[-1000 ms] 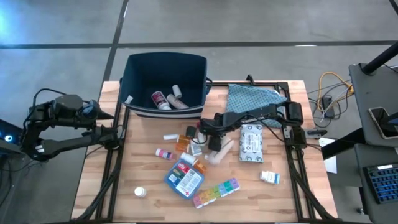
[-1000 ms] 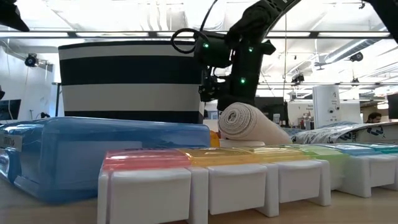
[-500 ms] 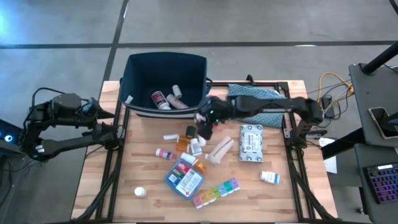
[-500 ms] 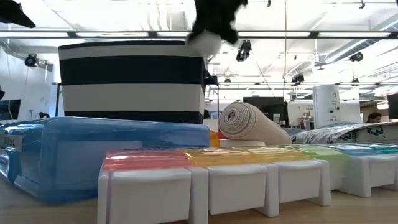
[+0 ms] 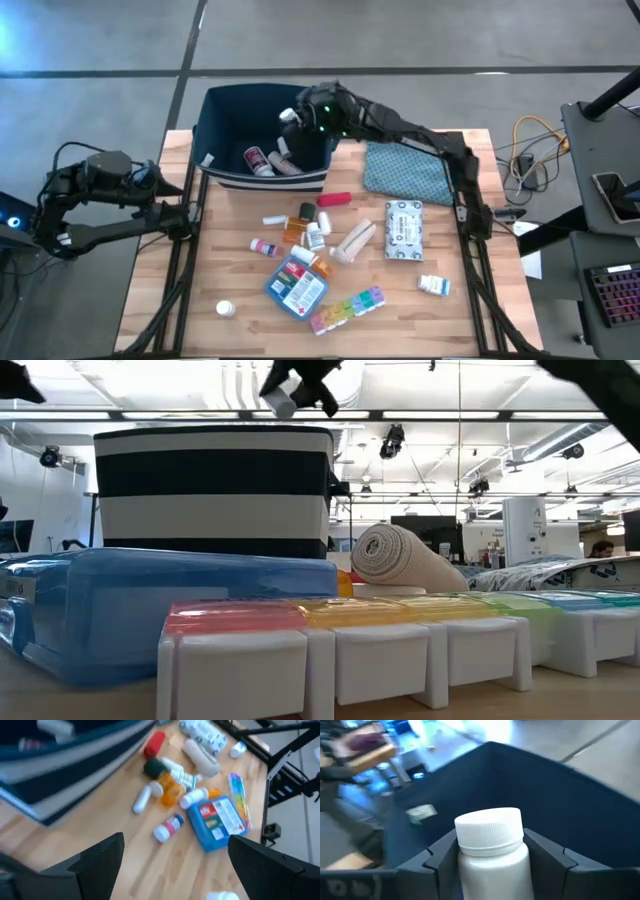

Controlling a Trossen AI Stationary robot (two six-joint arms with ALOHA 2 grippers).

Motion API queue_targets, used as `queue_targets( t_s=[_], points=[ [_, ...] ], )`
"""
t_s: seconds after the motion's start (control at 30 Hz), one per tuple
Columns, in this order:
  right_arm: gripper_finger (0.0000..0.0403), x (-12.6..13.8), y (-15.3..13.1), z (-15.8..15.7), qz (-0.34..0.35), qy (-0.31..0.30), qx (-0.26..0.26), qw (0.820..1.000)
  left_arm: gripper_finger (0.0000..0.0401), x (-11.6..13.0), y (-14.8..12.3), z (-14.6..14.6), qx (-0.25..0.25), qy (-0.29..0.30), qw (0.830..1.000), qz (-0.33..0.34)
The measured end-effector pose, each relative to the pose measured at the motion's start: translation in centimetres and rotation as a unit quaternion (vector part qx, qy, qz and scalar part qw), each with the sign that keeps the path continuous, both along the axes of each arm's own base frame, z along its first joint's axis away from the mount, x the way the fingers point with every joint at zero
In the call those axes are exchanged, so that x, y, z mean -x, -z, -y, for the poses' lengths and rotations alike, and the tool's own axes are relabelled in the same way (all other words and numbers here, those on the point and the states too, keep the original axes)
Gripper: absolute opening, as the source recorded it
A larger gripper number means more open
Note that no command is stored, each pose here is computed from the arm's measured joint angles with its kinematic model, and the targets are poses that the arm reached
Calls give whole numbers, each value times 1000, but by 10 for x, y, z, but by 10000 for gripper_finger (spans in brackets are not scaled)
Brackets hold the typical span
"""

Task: Pick & place medical supplies in basket/bin
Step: Put the white pill bottle into the blue bin

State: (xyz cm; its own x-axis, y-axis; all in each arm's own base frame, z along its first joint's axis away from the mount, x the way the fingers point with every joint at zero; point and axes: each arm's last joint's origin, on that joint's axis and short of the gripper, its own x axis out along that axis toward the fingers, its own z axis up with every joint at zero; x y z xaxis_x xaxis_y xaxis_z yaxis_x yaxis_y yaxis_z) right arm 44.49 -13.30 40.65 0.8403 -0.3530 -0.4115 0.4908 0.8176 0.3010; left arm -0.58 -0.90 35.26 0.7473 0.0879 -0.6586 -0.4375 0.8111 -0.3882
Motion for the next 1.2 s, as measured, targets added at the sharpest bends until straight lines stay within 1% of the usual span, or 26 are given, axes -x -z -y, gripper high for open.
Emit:
queue_targets(
  t_s=[0.07,0.13,0.23,0.3,0.37,0.43,0.5,0.6,0.67,0.77,0.83,0.93,1.0,1.07,1.13,1.2],
  points=[
    [206,-4,6,4,-12,-11,-12,1000,334,4,2,2,14,-2,1000,-8],
    [219,-5,16,6,-30,-7,-15,999,334,7,4,4,22,0,1000,-5],
    [230,-6,26,4,-63,13,9,998,334,13,4,6,27,-2,1000,9],
    [236,-4,23,2,-72,23,32,997,334,16,5,8,25,-3,1000,16],
    [242,-3,19,-1,-73,18,52,996,334,18,5,9,22,-3,1000,23],
    [250,-3,16,-5,-73,11,60,995,334,16,3,8,9,2,999,37],
    [256,-4,12,-9,-72,6,64,995,334,9,-1,5,-11,10,998,57],
    [262,-1,3,-17,-66,-2,75,995,332,-12,-7,-2,-28,49,995,84],
    [263,1,0,-24,-79,2,80,994,327,-29,-7,-8,-20,79,993,84],
    [262,4,6,-36,-119,7,75,990,312,-48,1,-14,12,122,991,50],
    [263,6,13,-48,-151,3,57,987,301,-54,9,-14,26,149,988,37],
    [262,9,19,-70,-188,-1,36,981,285,-51,19,-13,32,160,986,38],
    [263,11,22,-86,-209,-7,35,977,277,-43,21,-9,36,161,985,52],
    [265,12,24,-103,-220,-17,35,975,271,-37,21,-6,47,153,984,79],
    [266,13,24,-119,-225,-32,36,973,269,-33,17,-4,55,136,981,124],
    [265,13,24,-131,-228,-46,39,972,269,-36,11,-6,41,126,974,183]
  ],
)
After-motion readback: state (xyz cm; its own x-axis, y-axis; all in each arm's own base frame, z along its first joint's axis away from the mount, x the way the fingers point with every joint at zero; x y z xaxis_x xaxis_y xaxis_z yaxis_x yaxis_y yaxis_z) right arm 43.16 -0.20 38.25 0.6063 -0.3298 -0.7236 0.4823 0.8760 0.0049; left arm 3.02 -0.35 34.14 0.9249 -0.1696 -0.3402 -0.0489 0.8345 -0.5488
